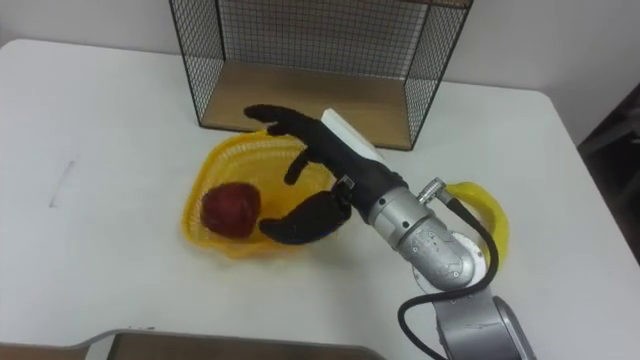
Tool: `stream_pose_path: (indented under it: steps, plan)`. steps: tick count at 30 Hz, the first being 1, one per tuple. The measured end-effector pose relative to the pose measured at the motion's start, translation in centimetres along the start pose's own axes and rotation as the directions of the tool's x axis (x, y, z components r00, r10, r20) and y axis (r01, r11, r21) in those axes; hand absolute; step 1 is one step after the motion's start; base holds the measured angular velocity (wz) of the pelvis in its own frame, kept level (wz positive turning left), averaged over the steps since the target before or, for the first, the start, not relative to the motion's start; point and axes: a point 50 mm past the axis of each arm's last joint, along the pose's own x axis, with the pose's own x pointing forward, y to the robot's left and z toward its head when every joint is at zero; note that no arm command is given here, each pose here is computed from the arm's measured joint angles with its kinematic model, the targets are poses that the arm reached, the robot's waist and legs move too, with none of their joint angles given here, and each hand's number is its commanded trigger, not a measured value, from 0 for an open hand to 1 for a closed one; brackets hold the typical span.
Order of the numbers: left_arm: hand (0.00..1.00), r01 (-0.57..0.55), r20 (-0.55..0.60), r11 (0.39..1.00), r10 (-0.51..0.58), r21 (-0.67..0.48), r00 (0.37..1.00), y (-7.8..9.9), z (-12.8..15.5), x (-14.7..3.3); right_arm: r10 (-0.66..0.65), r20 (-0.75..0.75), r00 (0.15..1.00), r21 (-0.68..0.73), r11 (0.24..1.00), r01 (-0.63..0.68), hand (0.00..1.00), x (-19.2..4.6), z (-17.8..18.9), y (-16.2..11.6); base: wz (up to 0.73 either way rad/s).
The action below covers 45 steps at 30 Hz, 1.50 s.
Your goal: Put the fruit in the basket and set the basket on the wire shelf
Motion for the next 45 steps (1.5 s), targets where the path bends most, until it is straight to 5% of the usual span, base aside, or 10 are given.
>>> stream_pose_path:
  steps: [25, 34, 45]
  plan:
    - [0.0, -0.005, -0.002, 1.0, 0.005, 0.001, 1.0, 0.1, -0.1, 0.0, -0.017, 0.019, 1.0, 0.045, 0.999, 0.016, 0.0, 0.1, 0.1, 0.0, 0.0]
    - [0.0, -0.011, -0.032, 1.0, 0.01, -0.02, 0.999, -0.7, -1.4, -0.3, -0.304, 0.02, 0.952, 0.08, 0.95, 0.302, 0.0, -1.2, 0.2, -3.6, 0.0]
    - [0.0, -0.04, -0.073, 0.994, 0.033, -0.099, 0.997, -1.4, -3.3, -0.8, -0.739, 0.01, 0.674, 0.075, 0.672, 0.736, 0.0, -5.8, -0.2, -9.9, 0.0]
